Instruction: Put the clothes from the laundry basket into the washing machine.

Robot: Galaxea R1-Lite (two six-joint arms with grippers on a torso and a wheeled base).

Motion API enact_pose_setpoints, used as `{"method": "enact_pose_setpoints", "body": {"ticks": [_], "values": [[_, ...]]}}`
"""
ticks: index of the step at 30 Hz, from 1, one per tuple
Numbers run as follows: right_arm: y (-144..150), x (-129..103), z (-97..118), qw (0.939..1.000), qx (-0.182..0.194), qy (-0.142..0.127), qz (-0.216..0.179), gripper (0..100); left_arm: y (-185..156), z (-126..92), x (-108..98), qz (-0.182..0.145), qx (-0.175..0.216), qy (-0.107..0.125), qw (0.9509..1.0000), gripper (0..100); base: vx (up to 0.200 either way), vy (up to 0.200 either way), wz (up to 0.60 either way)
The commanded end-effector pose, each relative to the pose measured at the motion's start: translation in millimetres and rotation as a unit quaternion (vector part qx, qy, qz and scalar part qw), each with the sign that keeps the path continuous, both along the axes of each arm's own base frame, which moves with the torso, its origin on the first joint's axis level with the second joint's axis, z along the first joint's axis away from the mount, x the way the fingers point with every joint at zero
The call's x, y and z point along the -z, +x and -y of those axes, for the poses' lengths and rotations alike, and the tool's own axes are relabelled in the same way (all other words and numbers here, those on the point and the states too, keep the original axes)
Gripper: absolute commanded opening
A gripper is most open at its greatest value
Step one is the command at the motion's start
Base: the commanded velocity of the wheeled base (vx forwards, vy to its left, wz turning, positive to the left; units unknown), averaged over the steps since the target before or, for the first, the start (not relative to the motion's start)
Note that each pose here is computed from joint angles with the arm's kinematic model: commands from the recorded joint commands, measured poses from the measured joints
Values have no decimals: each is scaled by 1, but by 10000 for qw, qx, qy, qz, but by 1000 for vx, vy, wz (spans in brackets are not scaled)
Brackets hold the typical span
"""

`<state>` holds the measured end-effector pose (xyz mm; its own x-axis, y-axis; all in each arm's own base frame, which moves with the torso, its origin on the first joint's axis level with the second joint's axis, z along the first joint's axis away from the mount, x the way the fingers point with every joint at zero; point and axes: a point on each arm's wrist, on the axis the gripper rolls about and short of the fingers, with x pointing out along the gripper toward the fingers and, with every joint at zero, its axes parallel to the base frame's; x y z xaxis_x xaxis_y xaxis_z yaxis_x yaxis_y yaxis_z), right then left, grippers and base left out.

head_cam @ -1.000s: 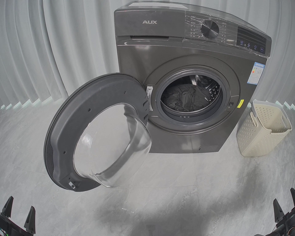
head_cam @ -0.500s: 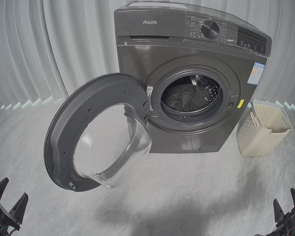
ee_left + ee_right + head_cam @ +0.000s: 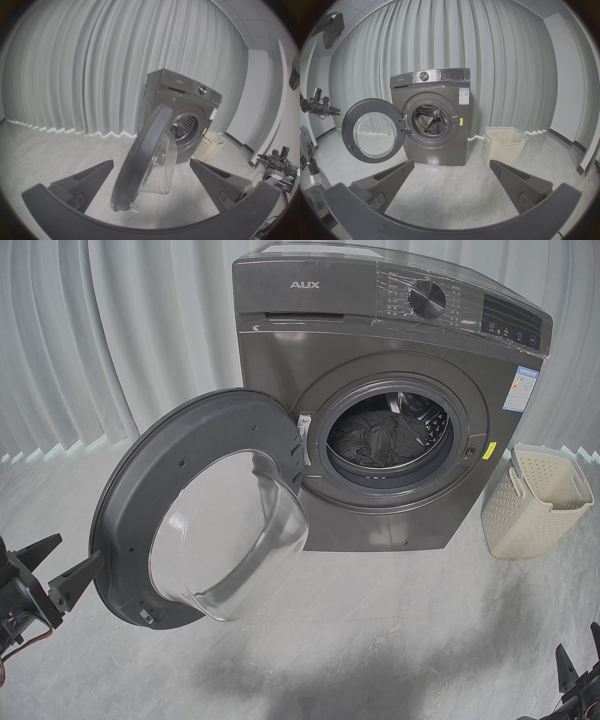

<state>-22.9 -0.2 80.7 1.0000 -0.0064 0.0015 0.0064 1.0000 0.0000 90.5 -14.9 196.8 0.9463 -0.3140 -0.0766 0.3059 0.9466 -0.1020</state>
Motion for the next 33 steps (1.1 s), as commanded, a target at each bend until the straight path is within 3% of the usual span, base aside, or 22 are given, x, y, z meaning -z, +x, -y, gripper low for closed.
{"method": "enact_pose_setpoints", "body": {"ticks": [1,12,16,21,23,28,29,30,33], "values": [[0,5,0,10000,-1,0,-7,100,38,3,11,-677,207,20,9975,100,0,0,0],[0,5,0,10000,-1,0,-7,100,49,5,14,-856,682,-17,9940,100,0,0,0],[0,5,0,10000,-1,0,-7,100,45,10,13,-777,1082,-55,9911,100,0,0,0],[0,5,0,10000,-1,0,-7,100,38,20,8,-645,1881,-106,9800,100,0,0,0],[0,5,0,10000,-1,0,-7,100,38,25,7,-639,2020,-120,9772,100,0,0,0],[0,5,0,10000,-1,0,-7,100,38,42,2,-694,2566,-213,9638,100,0,0,0],[0,5,0,10000,-1,0,-7,100,38,42,1,-691,2573,-219,9636,100,0,0,0],[0,5,0,10000,-1,0,-7,100,36,50,-2,-758,2795,-346,9565,100,0,0,0],[0,5,0,10000,-1,0,-7,100,35,55,-3,-879,2837,-512,9535,100,0,0,0]]}}
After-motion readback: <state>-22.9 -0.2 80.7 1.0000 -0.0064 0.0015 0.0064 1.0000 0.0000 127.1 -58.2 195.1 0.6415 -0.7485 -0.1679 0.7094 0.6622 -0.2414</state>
